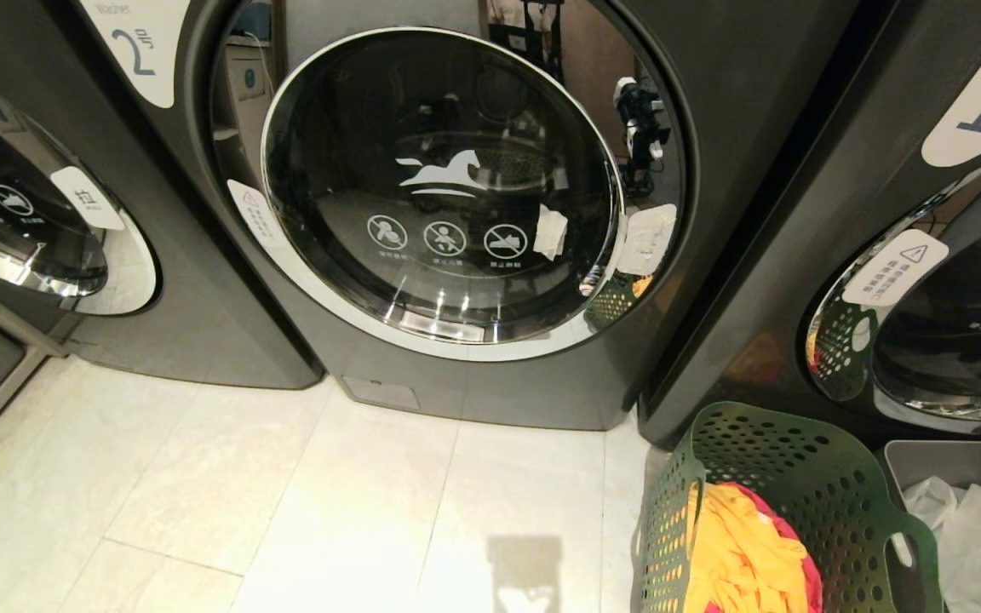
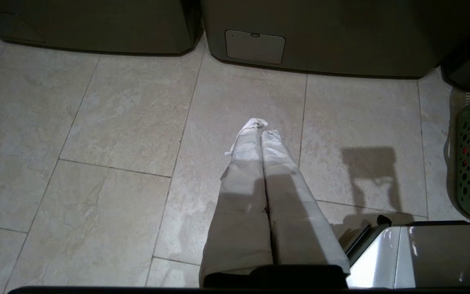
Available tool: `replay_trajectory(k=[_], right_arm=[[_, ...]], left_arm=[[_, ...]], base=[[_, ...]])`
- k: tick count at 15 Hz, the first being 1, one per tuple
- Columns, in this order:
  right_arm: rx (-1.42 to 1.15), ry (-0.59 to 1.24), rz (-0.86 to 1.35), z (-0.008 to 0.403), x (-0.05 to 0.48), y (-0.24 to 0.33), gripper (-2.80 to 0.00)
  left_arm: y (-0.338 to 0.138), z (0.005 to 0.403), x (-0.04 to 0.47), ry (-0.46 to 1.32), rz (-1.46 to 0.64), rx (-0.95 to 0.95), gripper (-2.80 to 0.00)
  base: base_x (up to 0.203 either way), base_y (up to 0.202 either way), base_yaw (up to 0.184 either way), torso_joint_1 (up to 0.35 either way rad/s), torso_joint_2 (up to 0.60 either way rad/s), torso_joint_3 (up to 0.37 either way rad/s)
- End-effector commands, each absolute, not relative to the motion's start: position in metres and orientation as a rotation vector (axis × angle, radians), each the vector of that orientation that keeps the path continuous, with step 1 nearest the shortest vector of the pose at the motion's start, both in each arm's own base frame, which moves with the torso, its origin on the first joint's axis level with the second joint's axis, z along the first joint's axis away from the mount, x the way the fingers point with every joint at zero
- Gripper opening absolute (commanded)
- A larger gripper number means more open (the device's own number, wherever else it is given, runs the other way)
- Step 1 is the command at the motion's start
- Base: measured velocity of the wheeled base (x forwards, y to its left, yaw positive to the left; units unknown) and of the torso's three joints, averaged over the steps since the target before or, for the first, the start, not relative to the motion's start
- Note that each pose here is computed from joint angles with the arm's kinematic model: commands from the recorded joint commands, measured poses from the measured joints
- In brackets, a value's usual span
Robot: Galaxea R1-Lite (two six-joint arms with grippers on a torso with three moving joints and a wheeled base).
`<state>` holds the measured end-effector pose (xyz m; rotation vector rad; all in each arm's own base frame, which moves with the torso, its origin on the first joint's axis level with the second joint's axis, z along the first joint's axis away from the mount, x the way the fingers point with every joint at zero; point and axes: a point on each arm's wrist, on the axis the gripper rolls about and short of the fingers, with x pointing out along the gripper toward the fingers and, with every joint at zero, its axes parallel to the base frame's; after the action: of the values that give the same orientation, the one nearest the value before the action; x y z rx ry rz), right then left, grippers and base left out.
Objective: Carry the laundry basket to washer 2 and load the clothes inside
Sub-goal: Open the lid of the washing machine
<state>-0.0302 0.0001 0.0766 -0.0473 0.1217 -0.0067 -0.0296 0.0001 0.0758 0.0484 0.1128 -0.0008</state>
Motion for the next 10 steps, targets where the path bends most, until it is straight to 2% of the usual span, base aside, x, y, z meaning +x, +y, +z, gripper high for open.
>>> replay_trajectory(k=[1,10], right_arm=[[-0.05,0.124,-0.005,0.0765,-0.0302,0.0002,-2.8],[-0.044,0.124,-0.006,0.0765,-0.0302,0.0,-2.8]], left_arm=[[0.0001,0.0759,-0.0294,0.117,-0.001,0.049,-2.8],[0.0001,0.0759,-0.0294,0.117,-0.002,0.059,-2.8]], base=[[0.0,0.0,0.0,0.0,0.0,0.0],[0.0,0.0,0.0,0.0,0.0,0.0]])
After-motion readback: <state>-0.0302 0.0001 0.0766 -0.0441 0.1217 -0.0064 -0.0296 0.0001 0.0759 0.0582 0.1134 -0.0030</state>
